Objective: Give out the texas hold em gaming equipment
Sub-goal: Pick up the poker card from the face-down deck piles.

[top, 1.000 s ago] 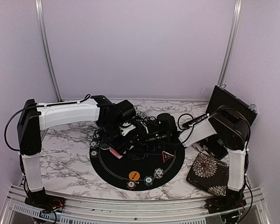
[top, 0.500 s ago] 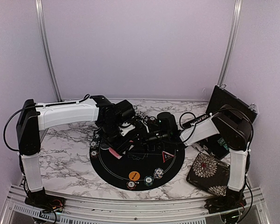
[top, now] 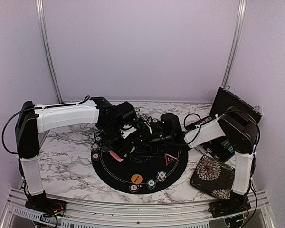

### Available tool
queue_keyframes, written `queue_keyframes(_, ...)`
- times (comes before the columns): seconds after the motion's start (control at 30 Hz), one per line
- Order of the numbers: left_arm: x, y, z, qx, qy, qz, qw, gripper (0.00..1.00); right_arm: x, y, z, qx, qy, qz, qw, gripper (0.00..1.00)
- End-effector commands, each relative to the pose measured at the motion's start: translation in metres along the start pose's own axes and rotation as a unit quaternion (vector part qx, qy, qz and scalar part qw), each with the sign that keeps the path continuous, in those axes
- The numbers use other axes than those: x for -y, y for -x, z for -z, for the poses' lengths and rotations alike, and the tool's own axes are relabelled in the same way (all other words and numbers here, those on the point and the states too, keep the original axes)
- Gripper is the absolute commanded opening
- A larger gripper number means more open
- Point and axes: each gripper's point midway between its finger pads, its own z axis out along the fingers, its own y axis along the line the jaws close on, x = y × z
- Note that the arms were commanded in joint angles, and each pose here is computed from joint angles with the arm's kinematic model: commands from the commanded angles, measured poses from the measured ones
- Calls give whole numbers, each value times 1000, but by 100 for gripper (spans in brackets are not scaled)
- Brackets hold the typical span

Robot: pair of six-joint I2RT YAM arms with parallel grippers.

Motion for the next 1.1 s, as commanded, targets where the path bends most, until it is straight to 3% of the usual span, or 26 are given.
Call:
queue_keyframes(0.0, 7, -8, 15, 2, -15, -11, 1000, 54, -18, 10, 7, 23, 10, 22, 999, 40)
queue_keyframes(1.07, 6, -11, 14, 0, -15, -11, 1000, 54, -12, 8, 21, 41, 5, 14, 999, 38)
